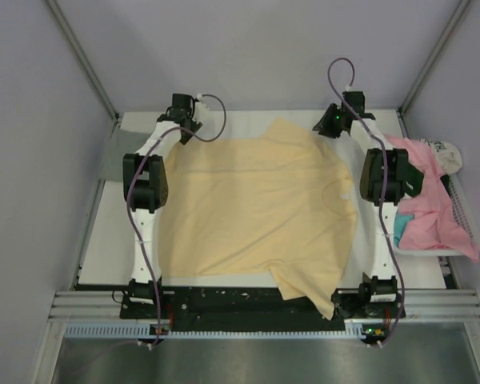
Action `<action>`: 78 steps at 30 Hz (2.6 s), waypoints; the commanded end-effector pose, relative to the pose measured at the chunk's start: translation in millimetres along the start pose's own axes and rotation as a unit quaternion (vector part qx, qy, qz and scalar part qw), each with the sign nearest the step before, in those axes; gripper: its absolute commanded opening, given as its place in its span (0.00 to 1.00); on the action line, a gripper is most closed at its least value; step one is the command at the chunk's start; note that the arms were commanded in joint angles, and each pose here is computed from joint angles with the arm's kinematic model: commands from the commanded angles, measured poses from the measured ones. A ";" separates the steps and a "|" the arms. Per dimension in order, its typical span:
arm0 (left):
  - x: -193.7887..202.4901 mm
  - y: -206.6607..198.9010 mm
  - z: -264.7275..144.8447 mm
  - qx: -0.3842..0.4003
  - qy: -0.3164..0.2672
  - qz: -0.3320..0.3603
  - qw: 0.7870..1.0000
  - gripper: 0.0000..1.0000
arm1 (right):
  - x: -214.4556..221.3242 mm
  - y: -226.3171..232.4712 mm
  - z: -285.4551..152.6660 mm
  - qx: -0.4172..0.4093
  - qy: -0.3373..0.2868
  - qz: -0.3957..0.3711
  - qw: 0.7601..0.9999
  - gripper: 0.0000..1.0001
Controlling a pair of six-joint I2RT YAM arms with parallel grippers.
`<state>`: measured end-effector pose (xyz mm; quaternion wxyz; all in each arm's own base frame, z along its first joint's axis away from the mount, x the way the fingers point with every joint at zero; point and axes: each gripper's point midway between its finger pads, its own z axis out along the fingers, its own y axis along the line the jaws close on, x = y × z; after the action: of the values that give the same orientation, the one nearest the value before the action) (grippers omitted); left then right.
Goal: Fold and stack the t-shirts
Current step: Flatten out the tshirt, then grap the side of the flattened tshirt closest away from the robot with both arms
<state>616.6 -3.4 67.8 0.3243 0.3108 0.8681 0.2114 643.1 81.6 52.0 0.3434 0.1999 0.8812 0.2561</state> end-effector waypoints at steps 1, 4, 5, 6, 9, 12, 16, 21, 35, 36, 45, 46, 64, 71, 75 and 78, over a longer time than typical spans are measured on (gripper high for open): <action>-61.3 50.8 -90.9 -0.007 -0.119 -0.031 0.992 0.61 | -41.0 110.3 -120.3 -0.091 -0.078 -0.169 0.978 0.49; -67.6 33.5 -147.9 0.058 -0.176 -0.020 0.982 0.65 | -19.2 136.8 -181.1 -0.100 -0.095 -0.266 0.954 0.67; -64.7 22.5 -166.6 0.089 -0.188 -0.010 0.978 0.66 | -11.6 150.0 -210.9 -0.106 -0.110 -0.298 0.942 0.70; -61.5 12.5 -186.1 0.113 -0.202 0.002 0.973 0.67 | 7.2 153.1 -223.1 -0.111 -0.103 -0.330 0.932 0.71; -23.3 -28.7 -241.5 0.198 -0.202 0.044 0.958 0.69 | 64.6 166.3 -276.6 -0.145 -0.093 -0.441 0.881 0.72; 39.4 -75.7 -279.2 0.278 -0.160 0.102 0.942 0.69 | 132.5 158.4 -312.1 -0.152 -0.079 -0.527 0.833 0.73; 133.2 -132.2 -308.3 0.348 -0.088 0.159 0.920 0.70 | 255.5 129.5 -348.6 -0.247 0.035 -0.619 0.745 0.72; 239.3 -185.5 -328.1 0.394 -0.010 0.231 0.890 0.69 | 332.5 63.7 -383.6 -0.241 0.169 -0.698 0.653 0.68; 356.1 -196.2 -291.1 0.315 0.150 0.334 0.876 0.75 | 441.0 -27.3 -393.7 -0.224 0.359 -0.811 0.405 0.66; 355.4 -196.9 -287.4 0.312 0.149 0.331 0.878 0.75 | 446.6 -28.5 -388.7 -0.219 0.358 -0.816 0.398 0.66; 348.3 -206.1 -276.6 0.309 0.151 0.267 0.900 0.54 | 460.8 -31.2 -378.5 -0.200 0.362 -0.828 0.380 0.68; 347.8 -208.0 -278.6 0.314 0.148 0.263 0.900 0.45 | 460.6 -34.6 -388.1 -0.209 0.381 -0.823 0.365 0.68; 304.7 -181.1 -298.3 0.275 0.103 0.202 0.934 0.00 | 422.2 53.5 -424.4 -0.106 0.351 -0.760 0.536 0.52; 299.7 -174.1 -300.6 0.271 0.114 0.191 0.937 0.00 | 411.4 88.1 -434.2 -0.081 0.302 -0.569 0.760 0.63; 298.2 -174.5 -303.7 0.276 0.112 0.188 0.936 0.00 | 426.7 10.9 -423.9 0.032 0.298 -0.436 0.848 0.69; 297.5 -172.2 -304.5 0.275 0.115 0.189 0.936 0.00 | 430.0 -16.3 -423.2 0.062 0.281 -0.364 0.886 0.86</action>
<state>154.1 25.6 44.1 0.0711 0.5266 0.8452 0.0574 51.0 181.2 117.2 0.1314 -0.3804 0.9088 0.1099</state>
